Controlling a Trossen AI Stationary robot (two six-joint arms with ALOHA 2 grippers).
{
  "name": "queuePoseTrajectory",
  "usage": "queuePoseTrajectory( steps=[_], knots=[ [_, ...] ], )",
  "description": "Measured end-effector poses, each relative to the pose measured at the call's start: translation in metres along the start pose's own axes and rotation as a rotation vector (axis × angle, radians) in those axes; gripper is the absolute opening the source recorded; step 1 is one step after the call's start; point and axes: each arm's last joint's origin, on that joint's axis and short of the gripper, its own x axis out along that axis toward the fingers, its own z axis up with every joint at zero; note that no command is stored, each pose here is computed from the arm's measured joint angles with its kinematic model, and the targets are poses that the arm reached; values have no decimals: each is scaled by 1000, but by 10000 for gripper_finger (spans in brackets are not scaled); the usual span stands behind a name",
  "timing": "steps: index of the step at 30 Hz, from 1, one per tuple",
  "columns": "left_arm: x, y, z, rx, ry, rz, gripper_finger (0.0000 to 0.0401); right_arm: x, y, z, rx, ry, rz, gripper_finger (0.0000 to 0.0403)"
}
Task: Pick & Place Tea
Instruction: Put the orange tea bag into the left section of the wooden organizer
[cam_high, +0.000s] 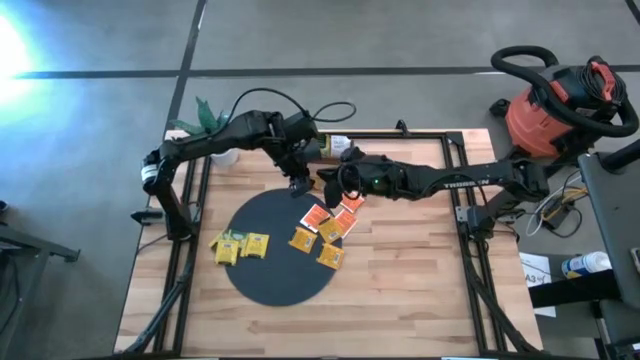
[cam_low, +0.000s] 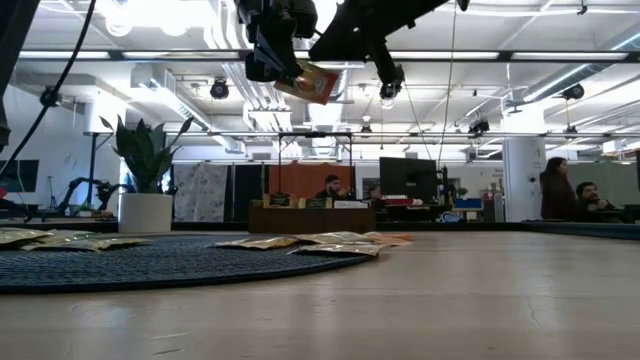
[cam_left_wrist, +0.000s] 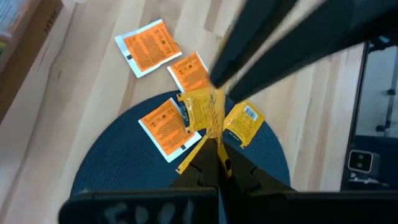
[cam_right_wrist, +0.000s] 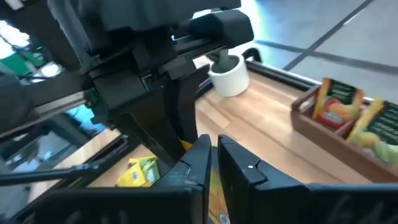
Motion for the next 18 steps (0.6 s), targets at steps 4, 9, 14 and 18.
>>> queuePoseTrajectory(
  steps=[4, 9, 14, 18],
  knots=[
    [3, 3, 0, -40, -2, 3, 0, -2, 4, -5, -11, -17, -37, 27],
    [14, 8, -2, -64, 0, -5, 0, 1, 2, -8, -2, -14, -51, 27],
    [18, 9, -3, -63, -3, -35, 0, 8, -1, -17, 8, 30, -76, 27],
    [19, 9, -2, -61, -7, -37, 0, 8, -3, -21, 6, 43, -81, 27]
  ],
)
